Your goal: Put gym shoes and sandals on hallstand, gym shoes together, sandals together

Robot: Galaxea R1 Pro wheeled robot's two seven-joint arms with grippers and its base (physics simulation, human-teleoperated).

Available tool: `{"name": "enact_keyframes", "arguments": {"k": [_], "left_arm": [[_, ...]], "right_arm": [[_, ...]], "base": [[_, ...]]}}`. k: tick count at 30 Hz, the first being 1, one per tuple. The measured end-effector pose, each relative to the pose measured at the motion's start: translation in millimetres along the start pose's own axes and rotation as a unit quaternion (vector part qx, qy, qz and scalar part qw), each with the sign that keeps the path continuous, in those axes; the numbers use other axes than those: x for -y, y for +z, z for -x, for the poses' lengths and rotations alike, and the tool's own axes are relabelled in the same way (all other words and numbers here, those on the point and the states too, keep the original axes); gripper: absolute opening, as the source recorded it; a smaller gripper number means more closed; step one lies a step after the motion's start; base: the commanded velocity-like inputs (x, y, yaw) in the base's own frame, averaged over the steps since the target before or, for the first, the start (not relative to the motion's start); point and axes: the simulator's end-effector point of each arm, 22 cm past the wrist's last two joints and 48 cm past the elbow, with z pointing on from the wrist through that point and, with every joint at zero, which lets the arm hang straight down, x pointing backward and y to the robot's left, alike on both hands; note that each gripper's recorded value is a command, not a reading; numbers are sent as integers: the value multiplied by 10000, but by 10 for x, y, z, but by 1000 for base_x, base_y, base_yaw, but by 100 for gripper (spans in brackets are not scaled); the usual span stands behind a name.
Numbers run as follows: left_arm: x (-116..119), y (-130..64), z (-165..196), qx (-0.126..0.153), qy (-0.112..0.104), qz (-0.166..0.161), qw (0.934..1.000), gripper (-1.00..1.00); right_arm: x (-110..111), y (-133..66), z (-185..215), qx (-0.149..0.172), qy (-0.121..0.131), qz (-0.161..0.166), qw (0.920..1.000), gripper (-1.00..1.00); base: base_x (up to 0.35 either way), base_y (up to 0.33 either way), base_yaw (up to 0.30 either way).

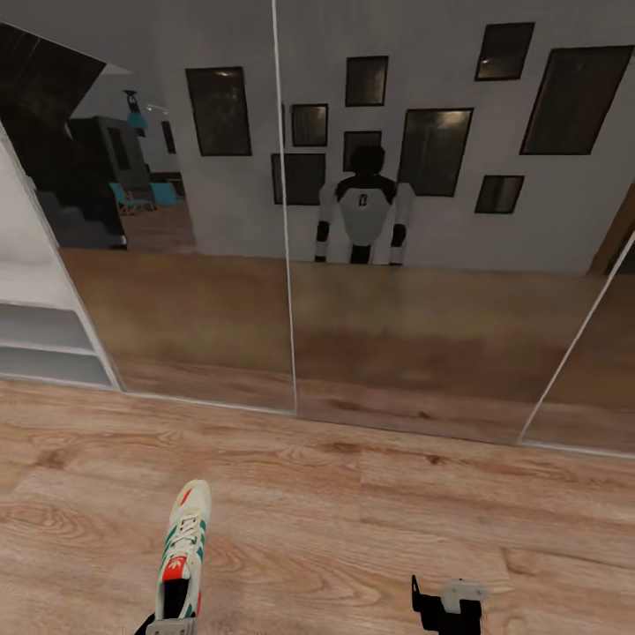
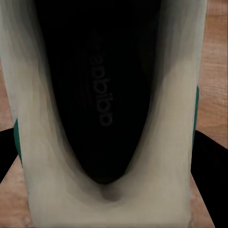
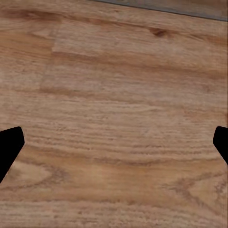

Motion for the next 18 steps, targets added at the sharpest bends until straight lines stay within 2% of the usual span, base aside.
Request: {"name": "enact_keyframes", "arguments": {"k": [18], "left_arm": [[0, 0, 0, 0, 0, 0, 10000, -100]], "right_arm": [[3, 0, 0, 1, -3, 0, 10000, 100]], "base": [[0, 0, 285]]}}
